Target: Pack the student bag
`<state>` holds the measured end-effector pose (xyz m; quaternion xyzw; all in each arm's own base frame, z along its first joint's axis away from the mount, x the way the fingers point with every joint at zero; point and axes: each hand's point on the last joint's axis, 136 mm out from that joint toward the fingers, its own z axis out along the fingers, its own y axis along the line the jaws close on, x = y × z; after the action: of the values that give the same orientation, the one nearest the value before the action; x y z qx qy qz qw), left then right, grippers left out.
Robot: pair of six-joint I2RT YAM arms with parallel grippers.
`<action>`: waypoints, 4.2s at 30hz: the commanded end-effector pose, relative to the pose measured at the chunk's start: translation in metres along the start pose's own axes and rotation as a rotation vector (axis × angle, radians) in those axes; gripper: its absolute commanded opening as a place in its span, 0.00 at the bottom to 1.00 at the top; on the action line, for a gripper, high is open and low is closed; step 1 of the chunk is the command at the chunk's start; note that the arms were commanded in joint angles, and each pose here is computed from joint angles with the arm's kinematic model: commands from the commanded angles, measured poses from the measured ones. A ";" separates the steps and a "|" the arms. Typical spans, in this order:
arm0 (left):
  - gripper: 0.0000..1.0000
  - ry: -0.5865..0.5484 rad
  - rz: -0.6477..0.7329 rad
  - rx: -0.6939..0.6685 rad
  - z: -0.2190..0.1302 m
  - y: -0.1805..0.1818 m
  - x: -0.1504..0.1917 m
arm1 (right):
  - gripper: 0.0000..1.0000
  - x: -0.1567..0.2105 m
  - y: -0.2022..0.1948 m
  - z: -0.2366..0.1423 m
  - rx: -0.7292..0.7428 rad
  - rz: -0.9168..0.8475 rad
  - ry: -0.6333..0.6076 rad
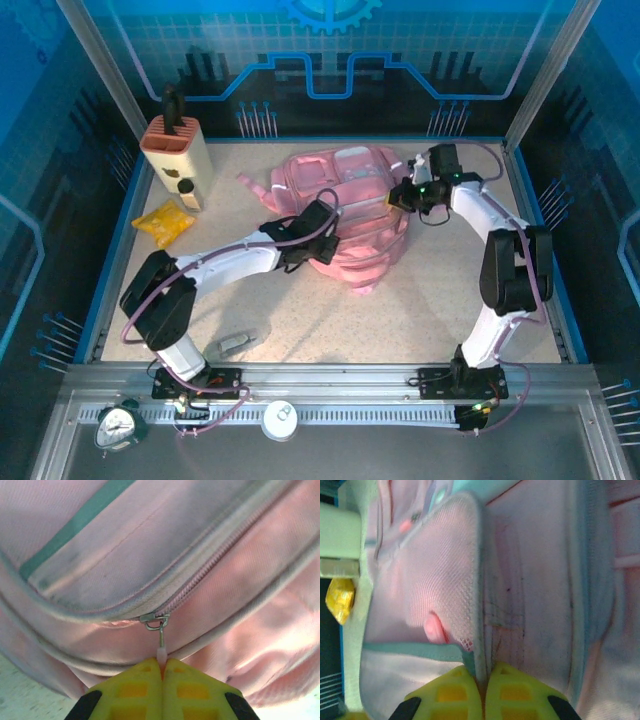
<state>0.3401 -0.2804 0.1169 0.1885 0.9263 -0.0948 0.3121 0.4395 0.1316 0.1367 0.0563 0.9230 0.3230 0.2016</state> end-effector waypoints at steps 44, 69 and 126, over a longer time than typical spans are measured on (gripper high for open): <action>0.88 -0.036 -0.728 -0.153 -0.125 0.132 0.102 | 1.00 0.267 0.192 0.060 -0.277 -1.059 0.194; 0.99 -0.114 -0.973 -0.267 -0.171 0.175 0.139 | 0.98 0.400 0.233 0.149 -0.598 -1.574 0.136; 0.99 -0.185 -0.505 0.046 -0.134 0.121 -0.017 | 0.36 0.229 0.162 0.004 -0.081 -1.180 -0.114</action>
<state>0.3090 -0.1058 0.2043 -0.1258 0.9195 -0.1855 0.3230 0.2191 0.3513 0.1632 -0.4996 0.7226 0.2330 0.4172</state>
